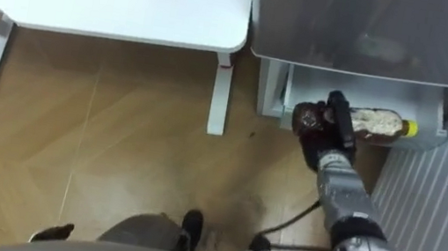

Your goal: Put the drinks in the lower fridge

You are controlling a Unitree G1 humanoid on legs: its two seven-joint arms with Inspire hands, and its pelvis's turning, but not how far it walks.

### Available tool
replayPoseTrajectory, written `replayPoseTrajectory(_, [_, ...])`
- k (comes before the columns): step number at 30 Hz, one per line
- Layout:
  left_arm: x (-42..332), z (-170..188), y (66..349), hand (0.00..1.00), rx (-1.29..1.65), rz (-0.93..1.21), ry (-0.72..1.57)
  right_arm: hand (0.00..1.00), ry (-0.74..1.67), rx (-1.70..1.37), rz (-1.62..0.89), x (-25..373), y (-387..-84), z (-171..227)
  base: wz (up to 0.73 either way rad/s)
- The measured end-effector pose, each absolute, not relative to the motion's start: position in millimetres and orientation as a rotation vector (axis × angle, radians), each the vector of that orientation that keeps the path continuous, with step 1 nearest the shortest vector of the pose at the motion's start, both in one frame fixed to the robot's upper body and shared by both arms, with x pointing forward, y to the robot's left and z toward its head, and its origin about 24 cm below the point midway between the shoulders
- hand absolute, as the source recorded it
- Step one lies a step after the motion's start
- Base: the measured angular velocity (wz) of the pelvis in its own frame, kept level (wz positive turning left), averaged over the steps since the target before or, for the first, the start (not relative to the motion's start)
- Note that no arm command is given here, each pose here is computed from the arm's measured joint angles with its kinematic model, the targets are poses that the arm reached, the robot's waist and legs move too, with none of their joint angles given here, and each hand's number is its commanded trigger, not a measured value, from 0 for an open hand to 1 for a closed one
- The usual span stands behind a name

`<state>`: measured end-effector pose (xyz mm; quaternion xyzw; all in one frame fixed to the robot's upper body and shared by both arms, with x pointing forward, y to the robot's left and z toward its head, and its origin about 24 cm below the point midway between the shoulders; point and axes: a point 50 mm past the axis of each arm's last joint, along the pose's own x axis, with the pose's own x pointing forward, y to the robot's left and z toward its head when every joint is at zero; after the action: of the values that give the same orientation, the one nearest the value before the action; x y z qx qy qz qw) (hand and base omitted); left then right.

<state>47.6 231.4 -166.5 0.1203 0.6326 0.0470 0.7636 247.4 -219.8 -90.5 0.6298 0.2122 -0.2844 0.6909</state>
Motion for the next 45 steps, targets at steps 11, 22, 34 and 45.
replayPoseTrajectory(11, [72.4, -163.0, 231.8, 0.00, 0.249, 0.091, 1.305, 1.00, 0.316, 1.474, -0.639, 289.7, -251.1, -50.4, 0.09])
replayPoseTrajectory(22, [71.4, -159.7, 246.4, 0.00, 0.278, 0.126, 1.306, 1.00, 0.297, 1.436, -0.677, 297.6, -270.2, -35.3, 0.01])
replayPoseTrajectory(34, [64.9, -161.3, 248.2, 0.00, 0.276, 0.122, 1.338, 0.00, 0.318, 1.430, -0.685, 306.8, -272.7, -24.5, 0.00])
replayPoseTrajectory(45, [65.1, -161.4, 247.7, 0.00, 0.266, 0.108, 1.334, 0.00, 0.309, 1.414, -0.715, 307.1, -280.6, -19.9, 0.01])
